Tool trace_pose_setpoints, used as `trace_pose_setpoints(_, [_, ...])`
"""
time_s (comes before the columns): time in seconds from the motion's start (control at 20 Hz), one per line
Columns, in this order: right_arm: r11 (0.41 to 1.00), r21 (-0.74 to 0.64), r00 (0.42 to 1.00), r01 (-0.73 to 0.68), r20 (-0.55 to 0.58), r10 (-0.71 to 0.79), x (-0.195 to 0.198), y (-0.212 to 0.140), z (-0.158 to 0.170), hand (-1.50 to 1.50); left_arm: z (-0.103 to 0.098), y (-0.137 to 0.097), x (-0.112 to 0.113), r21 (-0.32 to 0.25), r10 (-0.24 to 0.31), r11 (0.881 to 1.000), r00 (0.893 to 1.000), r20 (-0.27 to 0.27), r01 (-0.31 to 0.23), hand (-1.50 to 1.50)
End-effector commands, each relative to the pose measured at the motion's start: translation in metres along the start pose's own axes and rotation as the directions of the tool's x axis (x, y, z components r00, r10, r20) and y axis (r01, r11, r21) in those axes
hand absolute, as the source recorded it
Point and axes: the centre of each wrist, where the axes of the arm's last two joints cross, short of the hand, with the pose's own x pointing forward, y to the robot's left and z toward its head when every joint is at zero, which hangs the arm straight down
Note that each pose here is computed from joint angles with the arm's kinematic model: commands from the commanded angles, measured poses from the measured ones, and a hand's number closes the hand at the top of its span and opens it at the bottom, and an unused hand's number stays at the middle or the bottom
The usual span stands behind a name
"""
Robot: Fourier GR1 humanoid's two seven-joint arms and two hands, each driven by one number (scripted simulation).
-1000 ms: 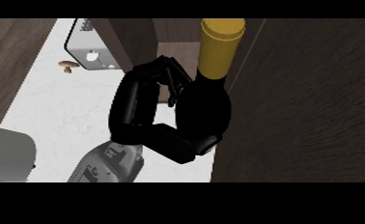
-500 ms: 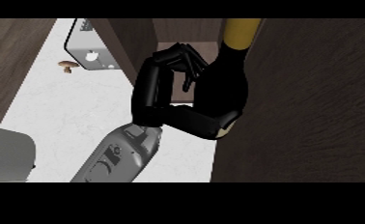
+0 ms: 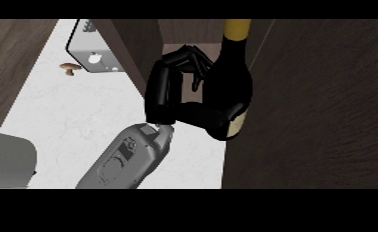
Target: Pick up the wine, place it into the cabinet and close the cabinet
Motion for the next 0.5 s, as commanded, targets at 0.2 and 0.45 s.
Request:
trace_pose_setpoints(0.2, [0.999, 0.01, 0.999, 0.035, 0.037, -0.035, 0.019, 0.003, 0.013, -1.5, 0.001, 0.006, -0.023, 0.036, 0.006, 0.999, 1.0, -0.026, -0.005, 1.5])
trace_pose_setpoints(0.45, [0.999, 0.017, 0.998, 0.028, 0.064, -0.029, 0.015, -0.006, 0.008, -1.5, 0.005, 0.0, -0.044, 0.051, -0.103, 0.993, 0.995, -0.004, 0.103, 1.5])
